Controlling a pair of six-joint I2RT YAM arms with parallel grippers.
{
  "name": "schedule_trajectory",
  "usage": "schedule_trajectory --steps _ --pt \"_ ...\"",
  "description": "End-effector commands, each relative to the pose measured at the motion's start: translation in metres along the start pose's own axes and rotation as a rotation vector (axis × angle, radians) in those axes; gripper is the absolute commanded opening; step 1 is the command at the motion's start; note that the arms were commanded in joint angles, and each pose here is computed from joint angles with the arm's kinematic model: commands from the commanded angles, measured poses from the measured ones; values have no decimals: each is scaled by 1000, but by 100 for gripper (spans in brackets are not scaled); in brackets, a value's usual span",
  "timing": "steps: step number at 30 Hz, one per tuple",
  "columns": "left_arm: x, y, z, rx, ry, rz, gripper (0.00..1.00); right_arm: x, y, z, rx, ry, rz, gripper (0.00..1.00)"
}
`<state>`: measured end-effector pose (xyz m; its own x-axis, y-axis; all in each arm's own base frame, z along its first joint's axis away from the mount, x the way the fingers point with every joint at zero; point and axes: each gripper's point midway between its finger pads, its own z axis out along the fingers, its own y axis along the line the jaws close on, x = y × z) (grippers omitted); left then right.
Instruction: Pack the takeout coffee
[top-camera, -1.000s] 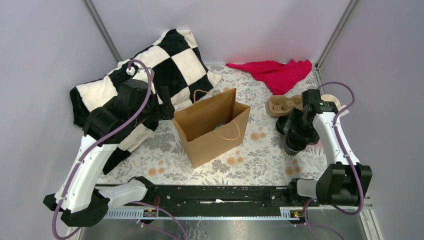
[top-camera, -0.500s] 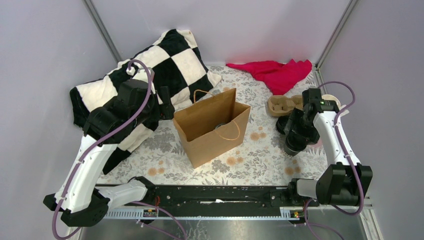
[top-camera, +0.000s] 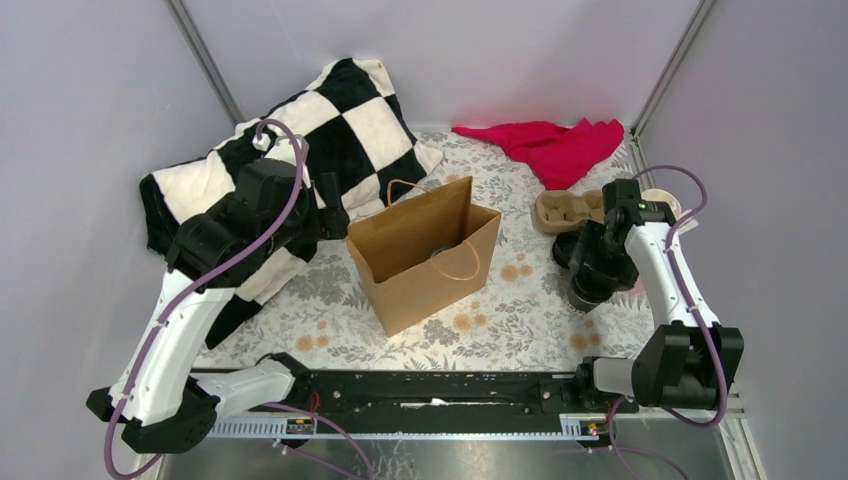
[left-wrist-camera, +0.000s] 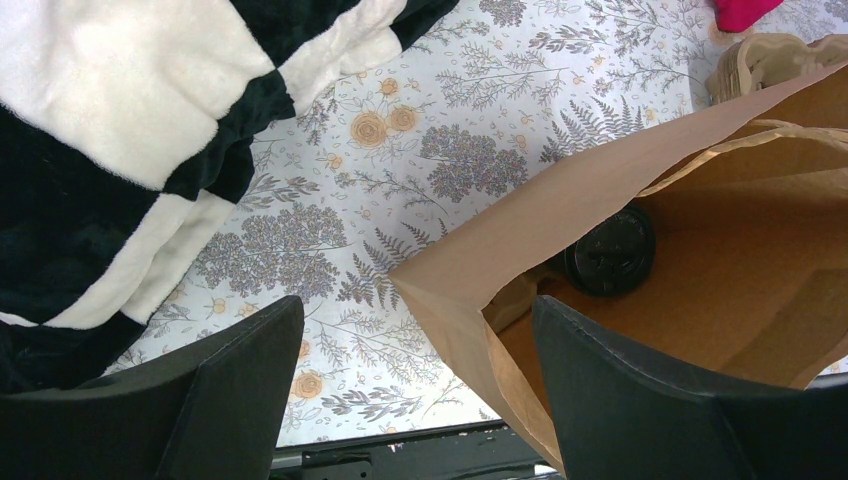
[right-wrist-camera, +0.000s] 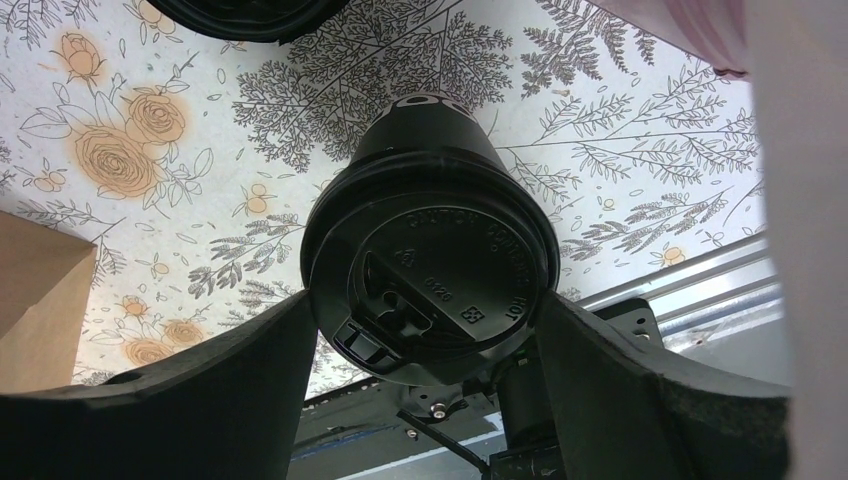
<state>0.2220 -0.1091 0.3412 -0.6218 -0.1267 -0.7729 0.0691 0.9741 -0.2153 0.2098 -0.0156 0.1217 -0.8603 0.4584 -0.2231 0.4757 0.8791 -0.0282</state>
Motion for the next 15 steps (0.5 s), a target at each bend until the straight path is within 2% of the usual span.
schedule_trajectory --steps 1,15 --pt "-8 -1 -1 7 -34 -7 88 -2 -7 0 30 -14 -6 82" --pt "-8 -3 2 12 -28 -5 88 -16 0 -27 -22 -73 7 79"
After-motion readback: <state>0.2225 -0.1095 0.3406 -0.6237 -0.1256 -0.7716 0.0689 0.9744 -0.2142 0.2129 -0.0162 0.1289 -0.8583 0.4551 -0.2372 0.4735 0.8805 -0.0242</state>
